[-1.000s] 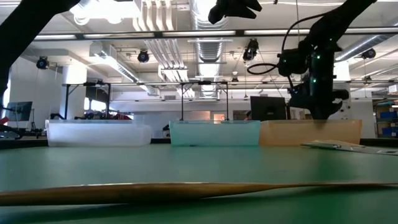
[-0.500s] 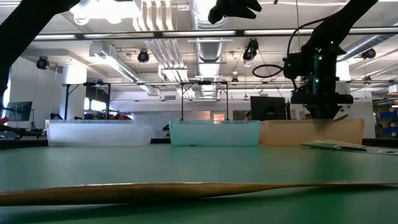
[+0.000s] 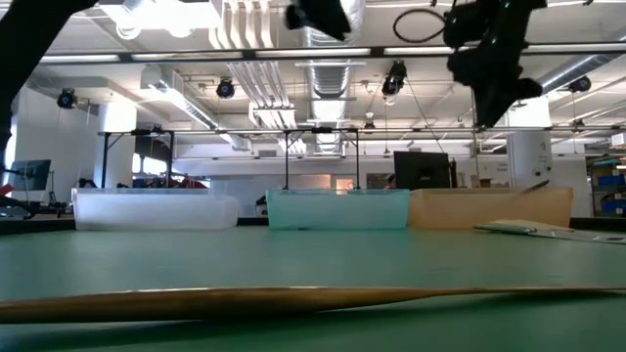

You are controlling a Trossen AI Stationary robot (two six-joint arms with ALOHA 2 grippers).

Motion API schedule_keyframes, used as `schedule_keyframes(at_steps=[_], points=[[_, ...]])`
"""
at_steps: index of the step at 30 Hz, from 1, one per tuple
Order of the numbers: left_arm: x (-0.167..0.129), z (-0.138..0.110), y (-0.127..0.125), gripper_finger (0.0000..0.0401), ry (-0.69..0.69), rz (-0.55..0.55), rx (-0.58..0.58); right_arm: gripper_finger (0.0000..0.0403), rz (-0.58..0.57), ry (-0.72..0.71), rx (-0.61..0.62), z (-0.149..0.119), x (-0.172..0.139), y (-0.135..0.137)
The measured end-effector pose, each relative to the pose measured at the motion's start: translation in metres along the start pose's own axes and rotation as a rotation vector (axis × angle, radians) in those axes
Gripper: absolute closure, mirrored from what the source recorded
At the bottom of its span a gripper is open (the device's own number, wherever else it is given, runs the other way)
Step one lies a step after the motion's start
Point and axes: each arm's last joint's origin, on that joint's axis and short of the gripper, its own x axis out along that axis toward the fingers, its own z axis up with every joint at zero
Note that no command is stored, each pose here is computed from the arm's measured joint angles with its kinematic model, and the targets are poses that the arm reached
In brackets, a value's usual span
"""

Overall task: Sort silverware by color (type)
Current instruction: Put the top right gold and silver knife into the blue bin

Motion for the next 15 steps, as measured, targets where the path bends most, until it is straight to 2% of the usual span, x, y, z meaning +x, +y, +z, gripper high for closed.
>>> schedule_keyframes(at_steps=[4, 7, 11, 15], points=[[-0.042, -0.019, 0.007, 0.0289, 0.129, 0.093, -0.011, 0.0305, 0.027, 0.063, 0.032, -0.04, -0.009, 0.017], [-0.076, -0.029, 0.011, 0.0289, 0.141, 0.142, -0.057, 0.0305, 0.052, 0.062, 0.091, -0.066, -0.004, 0.027], [-0.114, -0.037, 0.012, 0.0289, 0.077, 0.185, -0.099, 0.0305, -0.007, 0.06, 0.173, -0.094, 0.023, 0.032], [-0.149, -0.042, 0.016, 0.0289, -0.021, 0.224, -0.141, 0.0305, -0.016, 0.048, 0.202, -0.108, 0.057, 0.04]])
